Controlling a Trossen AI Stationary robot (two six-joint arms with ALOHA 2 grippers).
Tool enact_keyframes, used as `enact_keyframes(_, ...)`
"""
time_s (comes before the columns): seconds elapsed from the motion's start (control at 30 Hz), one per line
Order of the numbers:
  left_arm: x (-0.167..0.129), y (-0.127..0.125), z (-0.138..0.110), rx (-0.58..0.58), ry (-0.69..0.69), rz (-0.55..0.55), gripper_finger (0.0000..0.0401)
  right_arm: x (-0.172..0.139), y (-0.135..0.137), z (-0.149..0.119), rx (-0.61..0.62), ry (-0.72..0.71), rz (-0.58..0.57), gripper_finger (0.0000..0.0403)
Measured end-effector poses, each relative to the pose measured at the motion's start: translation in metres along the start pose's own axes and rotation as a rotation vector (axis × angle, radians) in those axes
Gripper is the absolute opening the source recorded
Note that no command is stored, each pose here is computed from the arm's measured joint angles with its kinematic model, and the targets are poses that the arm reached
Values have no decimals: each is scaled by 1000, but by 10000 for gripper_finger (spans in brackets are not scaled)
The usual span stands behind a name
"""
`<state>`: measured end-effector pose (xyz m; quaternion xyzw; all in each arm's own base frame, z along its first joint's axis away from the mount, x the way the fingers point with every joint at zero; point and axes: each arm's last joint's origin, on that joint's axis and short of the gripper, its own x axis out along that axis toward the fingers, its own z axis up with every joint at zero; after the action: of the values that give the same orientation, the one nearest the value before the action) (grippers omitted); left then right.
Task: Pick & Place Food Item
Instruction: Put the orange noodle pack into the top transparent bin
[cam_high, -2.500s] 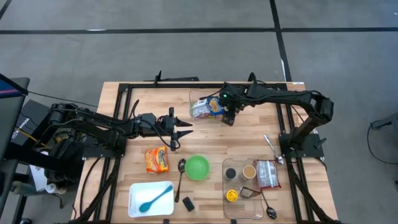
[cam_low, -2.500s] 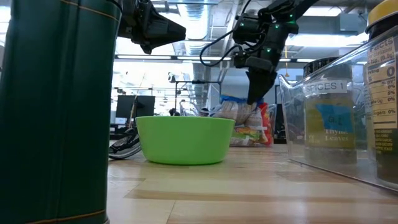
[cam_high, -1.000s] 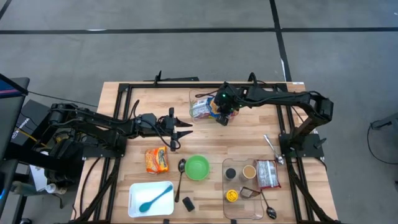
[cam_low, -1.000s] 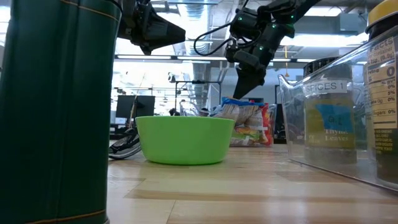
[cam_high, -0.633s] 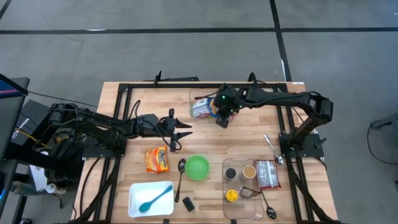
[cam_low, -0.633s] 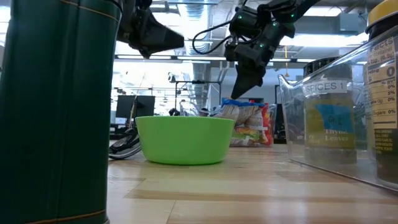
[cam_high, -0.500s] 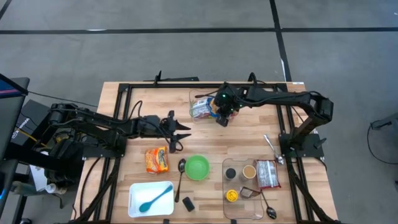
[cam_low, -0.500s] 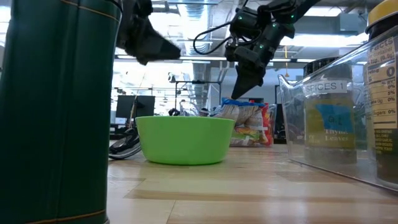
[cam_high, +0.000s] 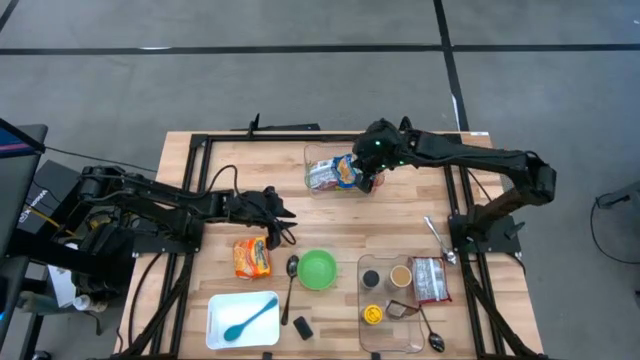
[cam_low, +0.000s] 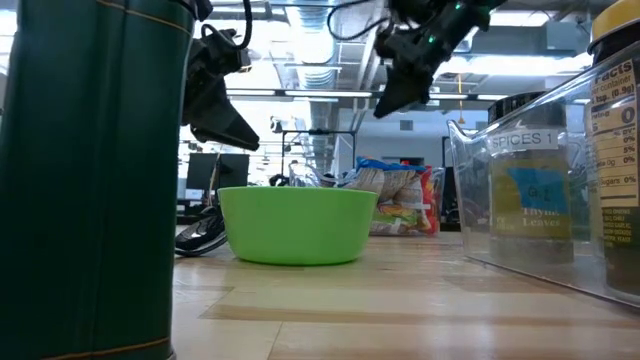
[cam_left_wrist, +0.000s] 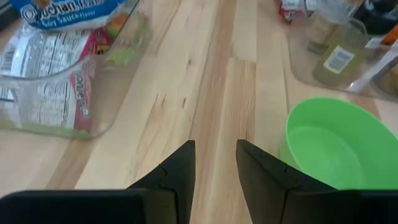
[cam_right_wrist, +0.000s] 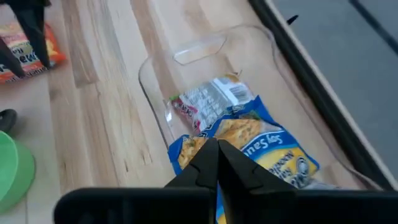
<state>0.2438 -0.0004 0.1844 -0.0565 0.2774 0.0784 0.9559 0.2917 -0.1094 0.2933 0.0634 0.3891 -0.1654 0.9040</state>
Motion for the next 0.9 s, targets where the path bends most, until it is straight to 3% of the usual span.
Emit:
enact_keyframes(0.17,0,0,0,0,0,0,110,-22,13,4,-39,-72,21,0)
enact_keyframes(0.33,0,0,0,0,0,0,110,-34,23,0,-83,-53,28,0)
enact_keyframes(0.63,0,0,0,-1,-5,-1,110,-31,19,-20,-98,157,-10,0)
enact_keyframes(0.9,0,0,0,-1,-4,0,110,-38,33,-25,-141,11,145,0)
